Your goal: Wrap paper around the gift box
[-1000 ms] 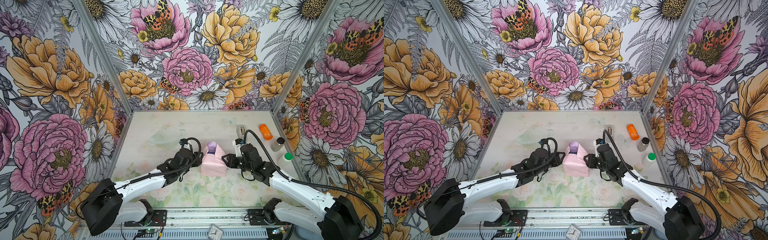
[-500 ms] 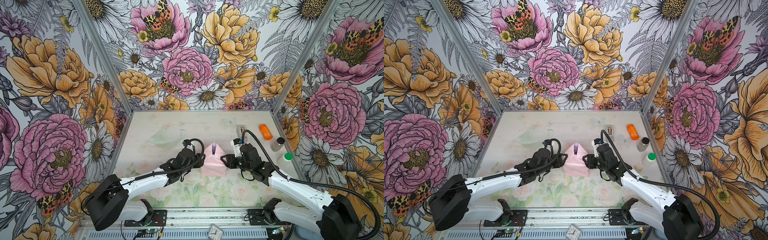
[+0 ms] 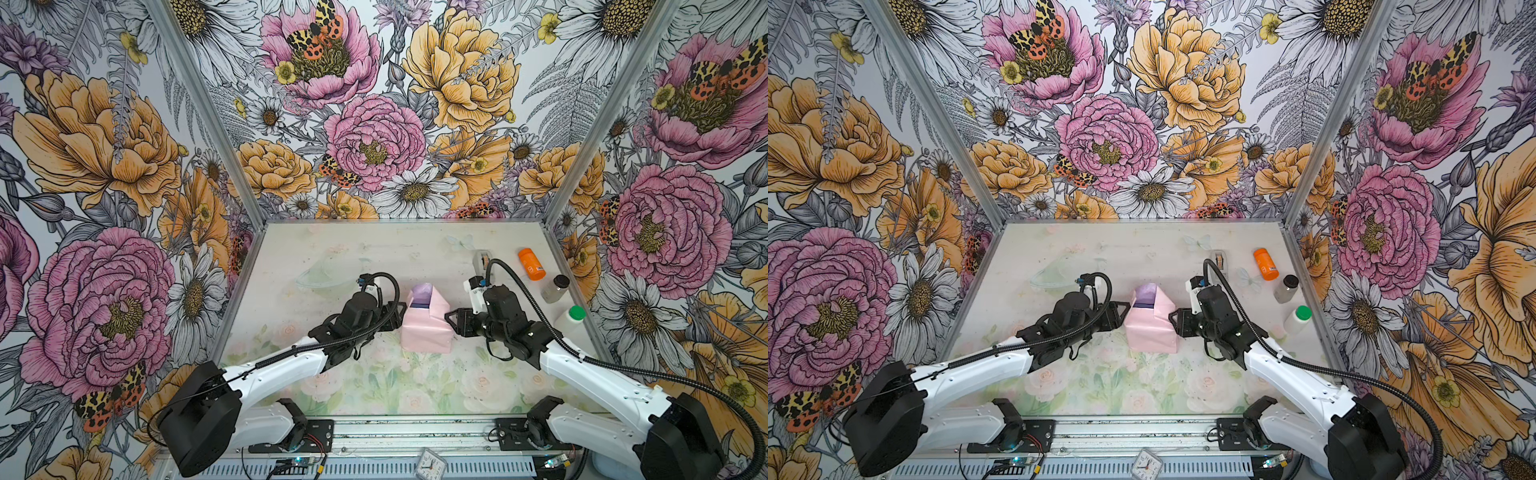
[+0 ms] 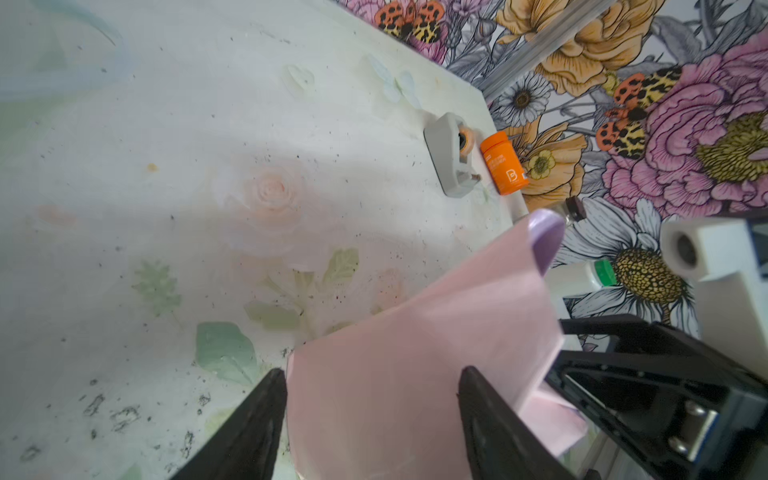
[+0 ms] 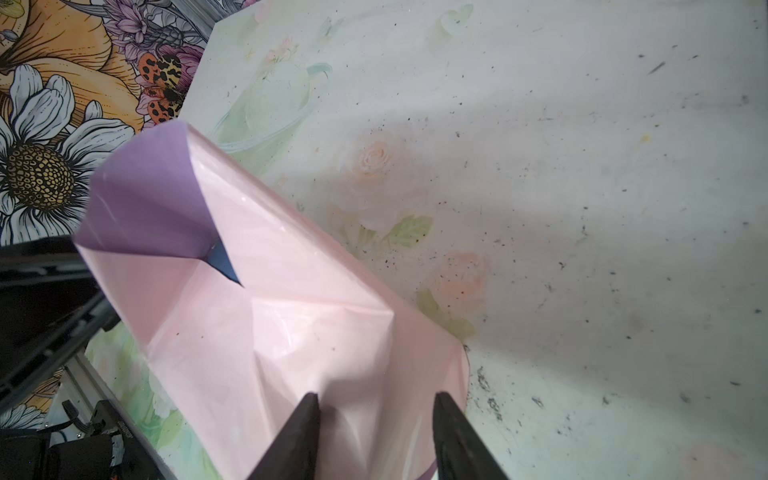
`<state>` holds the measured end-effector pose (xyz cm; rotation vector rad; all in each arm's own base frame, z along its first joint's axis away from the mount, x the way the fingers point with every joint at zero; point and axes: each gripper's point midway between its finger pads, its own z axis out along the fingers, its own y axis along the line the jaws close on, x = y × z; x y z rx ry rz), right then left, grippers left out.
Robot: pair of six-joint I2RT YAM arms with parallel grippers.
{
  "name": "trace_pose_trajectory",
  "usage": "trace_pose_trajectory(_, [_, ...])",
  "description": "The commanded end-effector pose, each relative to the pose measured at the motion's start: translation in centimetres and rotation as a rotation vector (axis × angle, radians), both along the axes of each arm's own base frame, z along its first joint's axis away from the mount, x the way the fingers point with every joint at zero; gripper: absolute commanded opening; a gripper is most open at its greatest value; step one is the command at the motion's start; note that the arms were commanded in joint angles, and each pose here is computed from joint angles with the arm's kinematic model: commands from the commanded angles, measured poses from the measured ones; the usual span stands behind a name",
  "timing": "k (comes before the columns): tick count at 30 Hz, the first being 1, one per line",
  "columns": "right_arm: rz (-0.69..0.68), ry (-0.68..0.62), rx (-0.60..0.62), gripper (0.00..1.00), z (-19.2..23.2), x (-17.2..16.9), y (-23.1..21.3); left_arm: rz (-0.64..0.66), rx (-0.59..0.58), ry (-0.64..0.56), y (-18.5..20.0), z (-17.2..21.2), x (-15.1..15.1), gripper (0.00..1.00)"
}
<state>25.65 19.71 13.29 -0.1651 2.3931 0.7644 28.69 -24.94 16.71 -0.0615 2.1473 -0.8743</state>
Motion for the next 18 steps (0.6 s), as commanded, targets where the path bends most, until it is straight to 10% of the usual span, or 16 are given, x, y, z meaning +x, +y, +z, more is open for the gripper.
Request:
trace_pose_trajectory(1, [0.046,0.105,-0.057,0.46,-2.7,-1.7,-0.3,-0.011,-0.032,-0.041,0.8,1.9,0.4,0.7])
trace_pose_trajectory(18, [0.049,0.071,-0.023,0.47,0.2,-1.1,-0.4,-0.089,-0.003,0.046,-0.5,-1.4,0.9,0.7])
